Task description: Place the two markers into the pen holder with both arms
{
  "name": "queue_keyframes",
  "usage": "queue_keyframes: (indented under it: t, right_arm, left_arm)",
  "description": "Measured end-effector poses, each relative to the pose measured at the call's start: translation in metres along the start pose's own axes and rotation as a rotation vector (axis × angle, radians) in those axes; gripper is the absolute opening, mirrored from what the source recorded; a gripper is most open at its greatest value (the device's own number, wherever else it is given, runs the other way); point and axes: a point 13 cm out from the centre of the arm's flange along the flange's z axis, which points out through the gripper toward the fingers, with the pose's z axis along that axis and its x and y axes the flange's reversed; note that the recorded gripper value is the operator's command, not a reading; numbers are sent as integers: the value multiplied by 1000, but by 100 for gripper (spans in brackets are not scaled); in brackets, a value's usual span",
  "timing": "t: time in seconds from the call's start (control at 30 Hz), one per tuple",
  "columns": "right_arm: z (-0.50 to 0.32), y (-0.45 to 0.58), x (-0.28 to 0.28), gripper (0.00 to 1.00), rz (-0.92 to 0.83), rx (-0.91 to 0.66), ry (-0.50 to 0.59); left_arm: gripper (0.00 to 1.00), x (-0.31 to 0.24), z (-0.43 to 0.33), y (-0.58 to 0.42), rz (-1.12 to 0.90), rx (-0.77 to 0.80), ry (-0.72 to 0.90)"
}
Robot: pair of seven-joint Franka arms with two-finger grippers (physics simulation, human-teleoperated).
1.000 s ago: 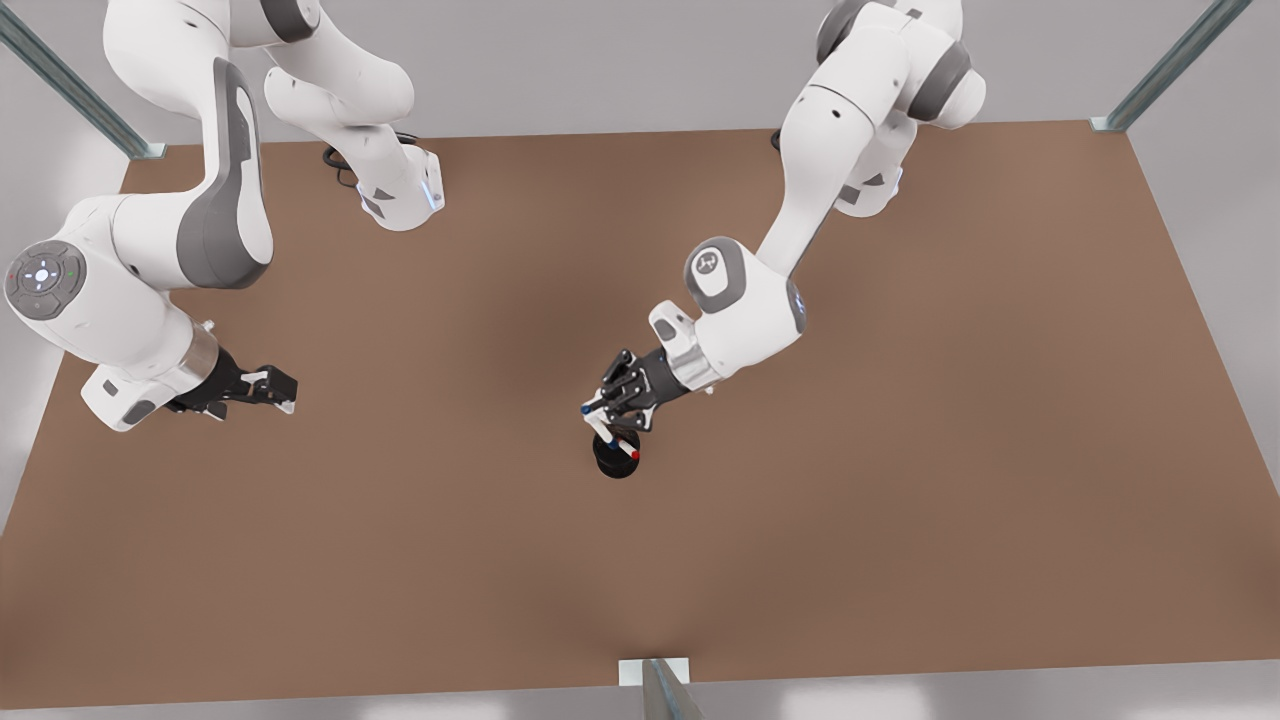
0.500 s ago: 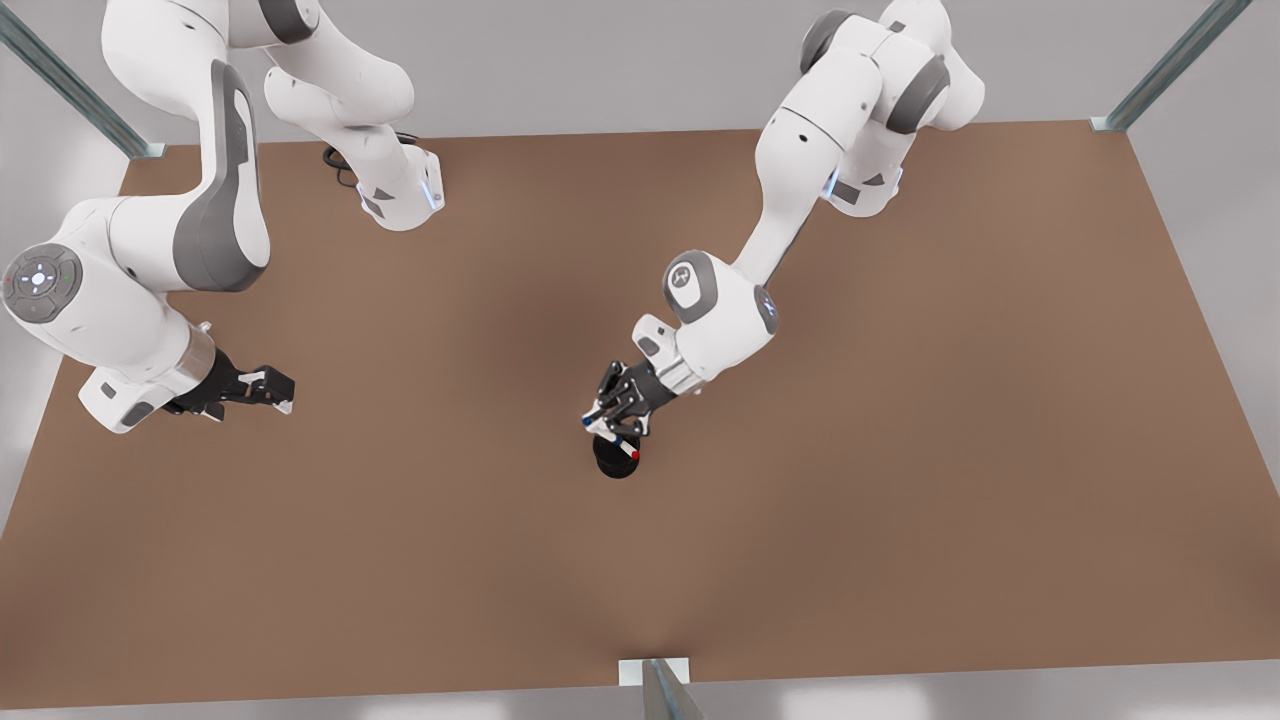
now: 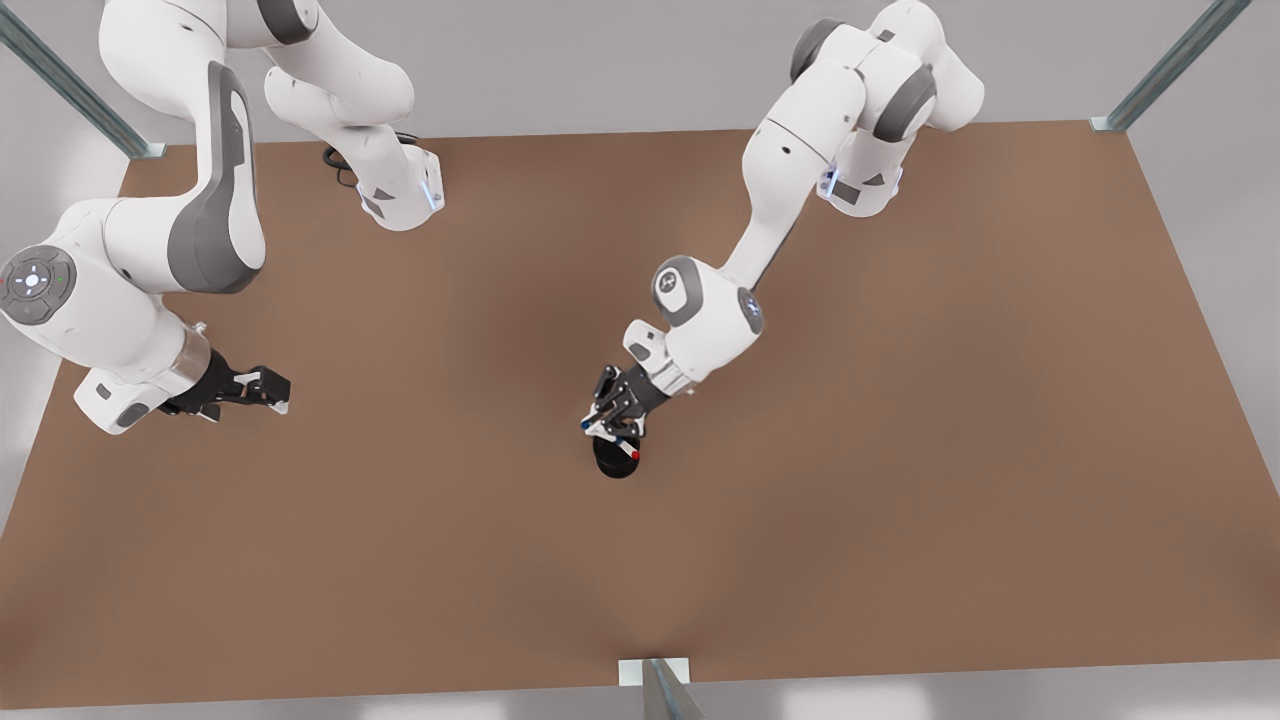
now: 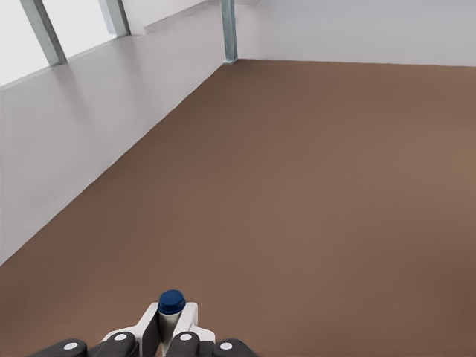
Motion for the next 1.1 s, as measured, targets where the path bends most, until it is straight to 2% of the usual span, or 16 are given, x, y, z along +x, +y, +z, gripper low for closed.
queue_keyframes:
  t: [0.07, 0.1, 0.13, 0.4, 0.47, 0.57, 0.63, 0.77, 0.87, 0.93, 1.1]
  right_arm:
    - [0, 0, 0, 100, 0, 0, 0]
    - [0, -1, 0, 100, -1, 0, 0]
    - [0, -1, 0, 100, -1, 0, 0]
    - [-1, 0, 0, 100, -4, 0, -1]
    - [-1, 1, 0, 100, -6, -1, 0]
    - [-1, 2, 0, 100, -9, -1, 0]
    - [0, 2, 0, 100, -9, -1, 1]
    - [0, 4, 0, 100, -12, -1, 1]
    - [0, 6, 0, 100, -15, -1, 1]
    - [0, 5, 0, 100, -15, -1, 2]
    - [0, 5, 0, 100, -15, -1, 3]
  left_arm:
    - [22, 1, 2, -2, -2, -4, 3]
    - [89, 1, 3, -3, -2, -4, 4]
    - [100, 1, 3, -5, -2, -4, 4]
    - [100, 1, 1, 0, -18, -15, 7]
    - [100, 23, -14, 33, -41, -59, 53]
    - [100, 35, -109, 170, -11, -157, 165]
    - [100, 31, -188, 215, 0, -159, 274]
    - [100, 30, -333, 238, -83, -167, 534]
    - [100, 22, -416, 229, -213, -173, 611]
    - [100, 21, -447, 211, -260, -138, 652]
    - [100, 48, -504, 186, -457, -193, 786]
